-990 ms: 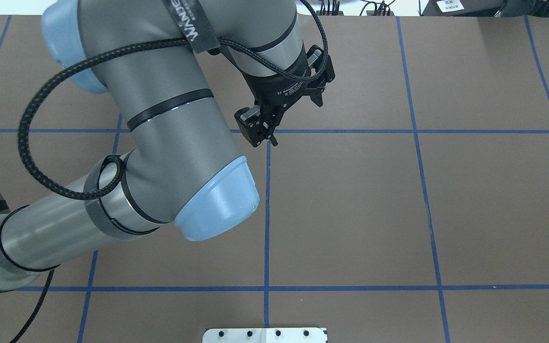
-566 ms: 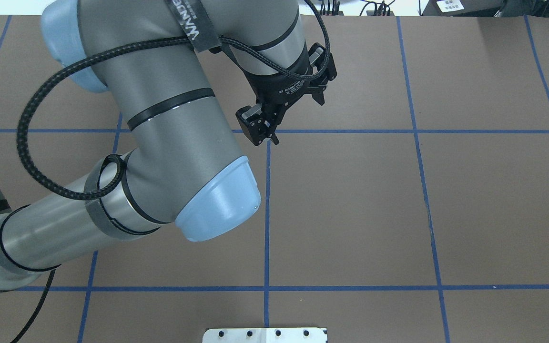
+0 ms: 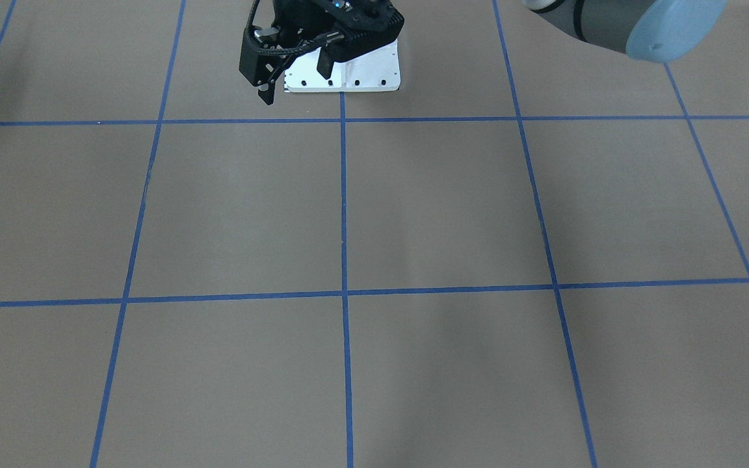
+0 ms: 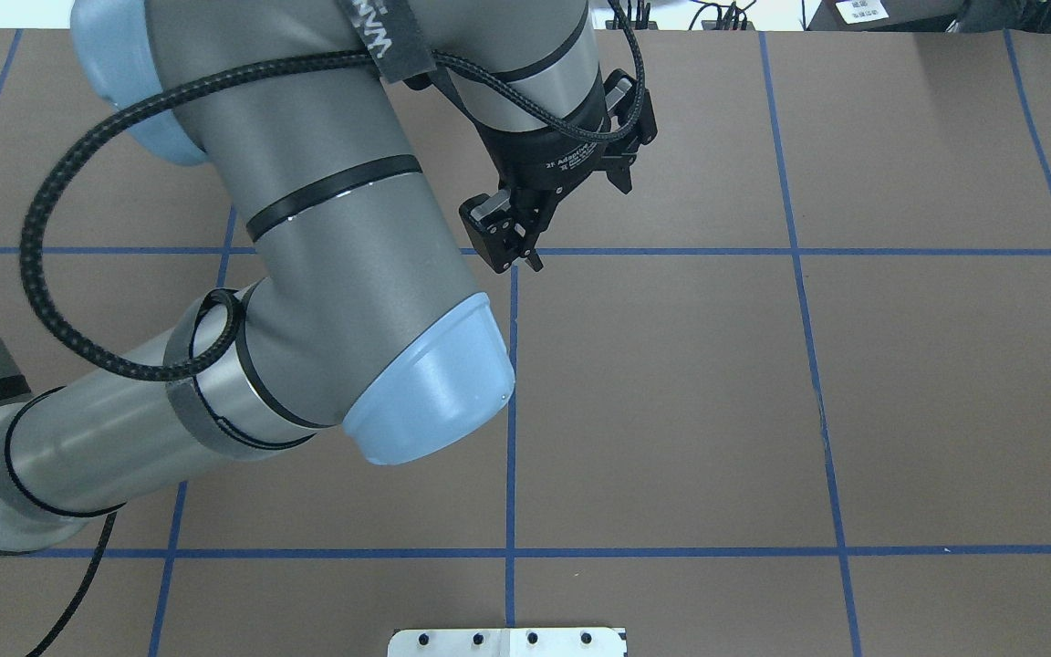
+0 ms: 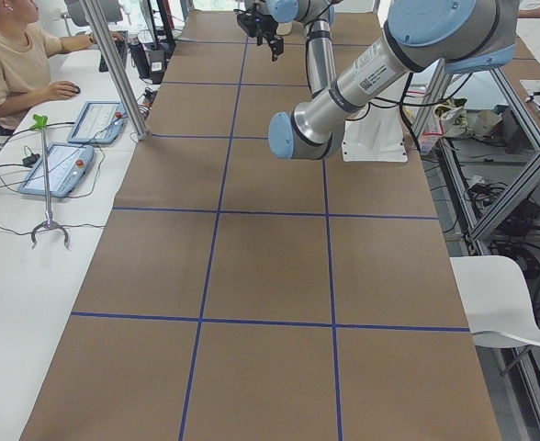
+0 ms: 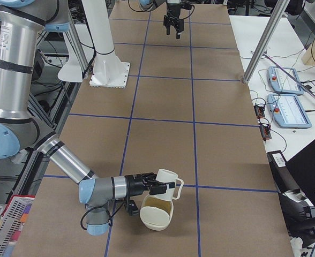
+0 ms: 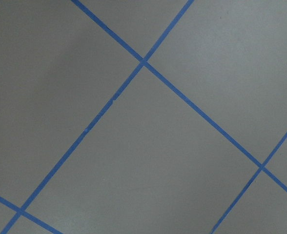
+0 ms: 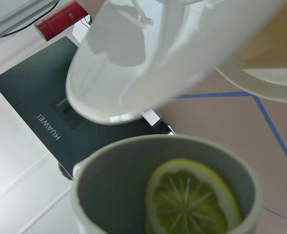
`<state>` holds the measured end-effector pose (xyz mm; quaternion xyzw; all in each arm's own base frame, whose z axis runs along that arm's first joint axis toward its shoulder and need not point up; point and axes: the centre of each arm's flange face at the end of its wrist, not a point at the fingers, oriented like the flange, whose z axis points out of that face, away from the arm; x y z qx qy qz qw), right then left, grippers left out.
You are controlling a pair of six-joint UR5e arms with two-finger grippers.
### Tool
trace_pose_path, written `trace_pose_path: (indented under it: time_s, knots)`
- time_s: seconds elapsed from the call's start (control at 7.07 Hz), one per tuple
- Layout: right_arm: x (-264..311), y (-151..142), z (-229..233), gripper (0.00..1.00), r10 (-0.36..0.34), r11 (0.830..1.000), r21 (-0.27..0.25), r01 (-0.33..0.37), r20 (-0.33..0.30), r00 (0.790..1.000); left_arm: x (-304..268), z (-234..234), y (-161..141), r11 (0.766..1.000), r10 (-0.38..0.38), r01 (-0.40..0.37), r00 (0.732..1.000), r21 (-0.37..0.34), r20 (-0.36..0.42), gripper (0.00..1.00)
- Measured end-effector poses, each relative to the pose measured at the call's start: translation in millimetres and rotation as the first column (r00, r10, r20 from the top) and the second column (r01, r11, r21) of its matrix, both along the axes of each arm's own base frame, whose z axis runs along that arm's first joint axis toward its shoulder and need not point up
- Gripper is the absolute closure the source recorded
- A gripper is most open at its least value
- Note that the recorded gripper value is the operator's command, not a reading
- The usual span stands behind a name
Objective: Left arm hands cup to right arm to dump lemon
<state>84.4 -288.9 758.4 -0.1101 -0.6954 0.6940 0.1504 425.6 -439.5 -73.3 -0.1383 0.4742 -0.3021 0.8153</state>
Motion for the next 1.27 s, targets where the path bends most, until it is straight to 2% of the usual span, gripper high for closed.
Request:
trace_pose_path:
  time_s: [0.28,0.71,0.85,0.99,1.27]
  knots:
    - [1.8,6.2,3.1,1.0,0.016,0.999,-0.037,-0.013,0.09,0.996,-4.0,-10.4,2.3,1.0,-0.007,0.007,1.0,-0.004,0.015,0.0]
    - [2.4,11.7,5.2,1.0,0.02,0.998,-0.054,-0.013,0.147,0.989,-4.5,-11.4,0.9,1.0,-0.022,0.022,0.999,0.003,0.026,0.0]
    - [2.0,9.1,0.9,1.0,0.016,0.999,-0.04,-0.011,0.145,0.989,-4.7,-11.9,0.2,1.0,-0.026,0.026,0.999,0.005,0.027,0.0]
    - [0.7,-1.8,-14.0,1.0,0.006,1.0,-0.003,-0.005,0.124,0.992,-4.5,-12.0,-0.3,1.0,-0.027,0.027,0.999,0.006,0.029,0.0]
    - [-3.8,-30.9,-54.4,1.0,-0.011,0.998,0.062,0.008,0.04,0.999,-3.8,-12.3,0.1,1.0,-0.026,0.026,0.999,0.005,0.029,0.0]
